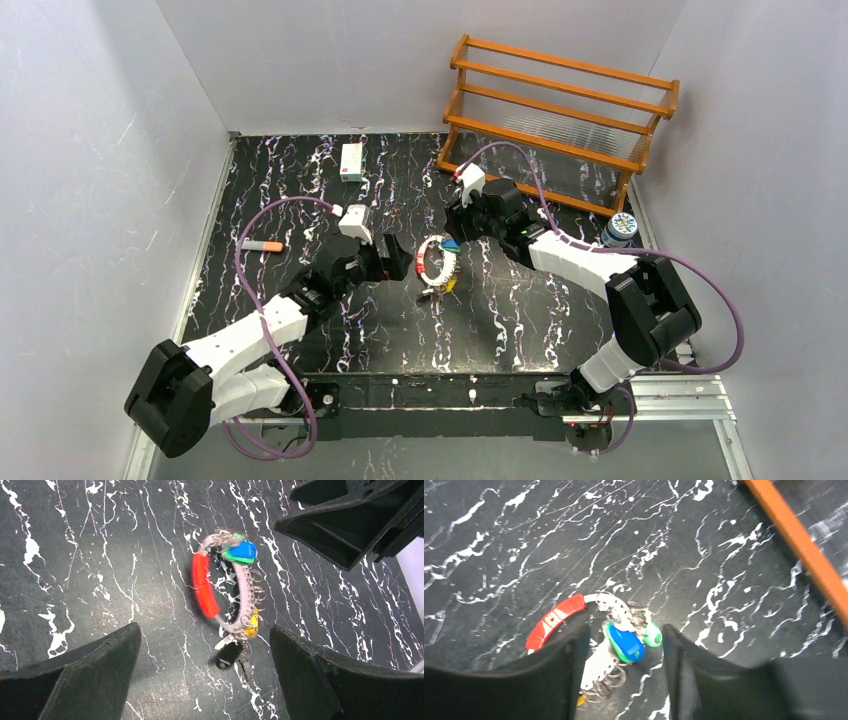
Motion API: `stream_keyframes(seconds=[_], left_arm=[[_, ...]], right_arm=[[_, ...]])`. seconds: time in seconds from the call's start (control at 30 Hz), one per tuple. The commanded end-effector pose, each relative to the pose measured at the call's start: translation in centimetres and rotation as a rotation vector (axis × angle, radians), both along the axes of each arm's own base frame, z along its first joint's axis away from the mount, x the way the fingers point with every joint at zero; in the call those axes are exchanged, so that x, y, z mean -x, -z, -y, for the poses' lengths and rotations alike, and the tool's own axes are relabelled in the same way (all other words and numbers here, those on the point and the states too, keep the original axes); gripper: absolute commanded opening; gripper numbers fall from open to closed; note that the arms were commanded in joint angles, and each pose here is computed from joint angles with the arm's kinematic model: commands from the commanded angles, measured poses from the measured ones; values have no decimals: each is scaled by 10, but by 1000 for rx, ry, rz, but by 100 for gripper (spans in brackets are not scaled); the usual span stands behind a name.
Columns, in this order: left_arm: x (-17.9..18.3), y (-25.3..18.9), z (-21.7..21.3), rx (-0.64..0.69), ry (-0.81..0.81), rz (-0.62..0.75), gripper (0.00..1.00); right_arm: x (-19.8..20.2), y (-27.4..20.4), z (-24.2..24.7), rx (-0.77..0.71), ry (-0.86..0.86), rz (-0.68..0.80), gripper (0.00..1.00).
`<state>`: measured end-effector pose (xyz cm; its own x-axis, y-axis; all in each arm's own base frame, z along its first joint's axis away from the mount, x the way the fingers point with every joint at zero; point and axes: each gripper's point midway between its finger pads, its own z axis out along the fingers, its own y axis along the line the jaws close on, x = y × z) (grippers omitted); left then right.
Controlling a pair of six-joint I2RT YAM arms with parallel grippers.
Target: Put the keys on the keyring
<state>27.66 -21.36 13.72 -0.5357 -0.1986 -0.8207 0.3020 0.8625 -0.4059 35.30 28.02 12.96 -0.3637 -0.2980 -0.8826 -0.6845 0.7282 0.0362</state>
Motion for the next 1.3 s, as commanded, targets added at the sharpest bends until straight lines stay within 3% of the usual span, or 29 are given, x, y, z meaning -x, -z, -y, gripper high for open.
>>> stream_keyframes(seconds=[0.0, 0.1, 0.3, 0.6, 0.83, 1.0, 1.27], left_arm=[[-1, -11, 5, 57, 11, 41, 98], [-2, -9, 7, 65, 13, 36, 98], [-7, -2, 3, 66, 1, 28, 99], [-23, 6, -28, 107, -92, 16, 98], [-29, -11, -79, 16, -269, 170, 98], [-26, -13, -111, -106, -358, 252, 98], [-29, 3, -153, -253, -544, 271, 98]], right_arm=[[-21, -38, 2, -72, 22, 92, 74], [-23, -40, 11, -99, 39, 86, 88], [-20, -38, 21, -153, 47, 54, 99], [-7, -17, 47, -192, 97, -30, 99], [2, -3, 91, -188, 252, -27, 99], [9, -5, 126, -149, 375, 78, 99], [14, -13, 179, -52, 570, 252, 99]])
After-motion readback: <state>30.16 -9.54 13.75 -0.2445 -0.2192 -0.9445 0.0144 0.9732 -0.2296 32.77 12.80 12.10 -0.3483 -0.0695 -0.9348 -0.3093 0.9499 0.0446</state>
